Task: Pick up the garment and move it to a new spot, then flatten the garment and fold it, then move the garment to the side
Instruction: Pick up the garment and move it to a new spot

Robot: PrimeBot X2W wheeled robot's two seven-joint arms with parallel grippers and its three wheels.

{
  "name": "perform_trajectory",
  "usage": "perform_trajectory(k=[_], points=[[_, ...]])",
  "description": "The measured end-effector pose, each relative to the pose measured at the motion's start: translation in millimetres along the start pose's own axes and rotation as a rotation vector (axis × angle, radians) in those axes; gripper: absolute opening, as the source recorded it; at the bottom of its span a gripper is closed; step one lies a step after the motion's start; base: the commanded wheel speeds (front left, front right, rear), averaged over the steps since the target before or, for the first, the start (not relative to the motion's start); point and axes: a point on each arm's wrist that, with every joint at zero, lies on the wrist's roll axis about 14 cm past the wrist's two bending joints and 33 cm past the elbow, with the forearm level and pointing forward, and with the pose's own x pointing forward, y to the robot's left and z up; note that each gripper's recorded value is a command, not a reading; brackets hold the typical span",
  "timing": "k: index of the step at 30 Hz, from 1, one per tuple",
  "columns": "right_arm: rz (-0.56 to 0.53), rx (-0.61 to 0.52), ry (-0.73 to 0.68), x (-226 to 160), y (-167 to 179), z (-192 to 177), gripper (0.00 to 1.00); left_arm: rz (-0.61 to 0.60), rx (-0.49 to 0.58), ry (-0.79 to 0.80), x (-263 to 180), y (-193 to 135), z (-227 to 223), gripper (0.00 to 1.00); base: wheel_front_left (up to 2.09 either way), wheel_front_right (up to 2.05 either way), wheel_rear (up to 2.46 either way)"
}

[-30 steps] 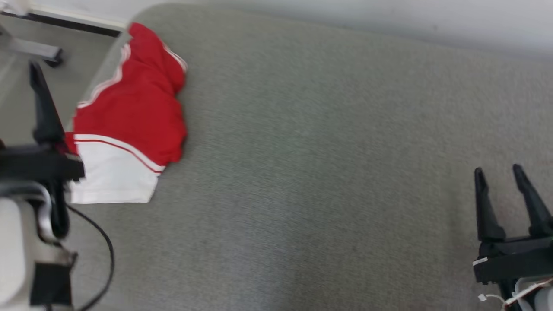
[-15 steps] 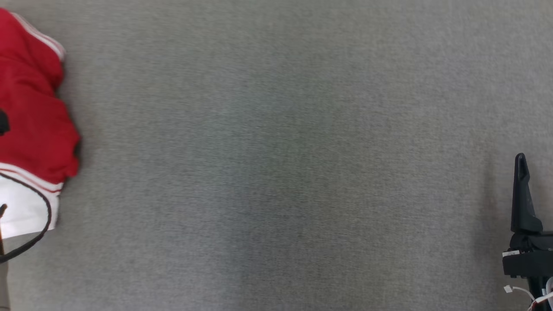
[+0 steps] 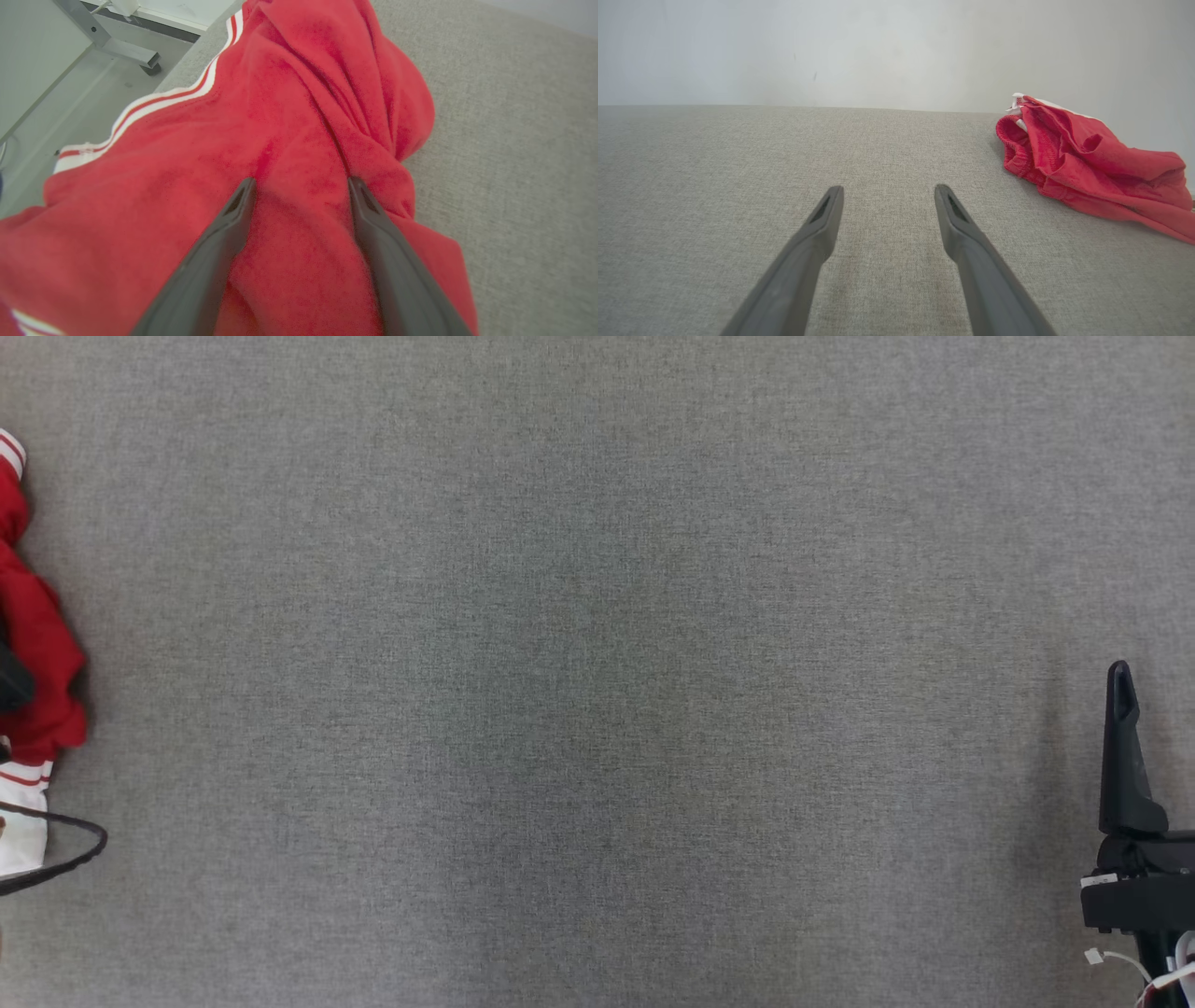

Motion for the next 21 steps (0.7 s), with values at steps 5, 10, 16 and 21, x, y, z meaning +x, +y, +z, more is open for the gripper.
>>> perform_trajectory(k=[5,10,16,21], points=[[0.004,0.004,-0.004,-1,2,2,1.0,0.001,-0.01,0.104,0,-1,-21,0.0,0.0,0.0,0.0],[0.002,0.011,-0.014,-1,3,4,1.0,-0.01,0.013,0.006,-1,-6,-2,0.0,0.0,0.0,0.0],[0.015,0.047,-0.047,-5,12,12,1.0,-0.024,0.049,-0.237,-16,-8,59,0.0,0.0,0.0,0.0],[0.02,0.087,-0.071,-11,21,17,1.0,-0.081,0.097,-0.485,-46,-31,140,0.0,0.0,0.0,0.0]])
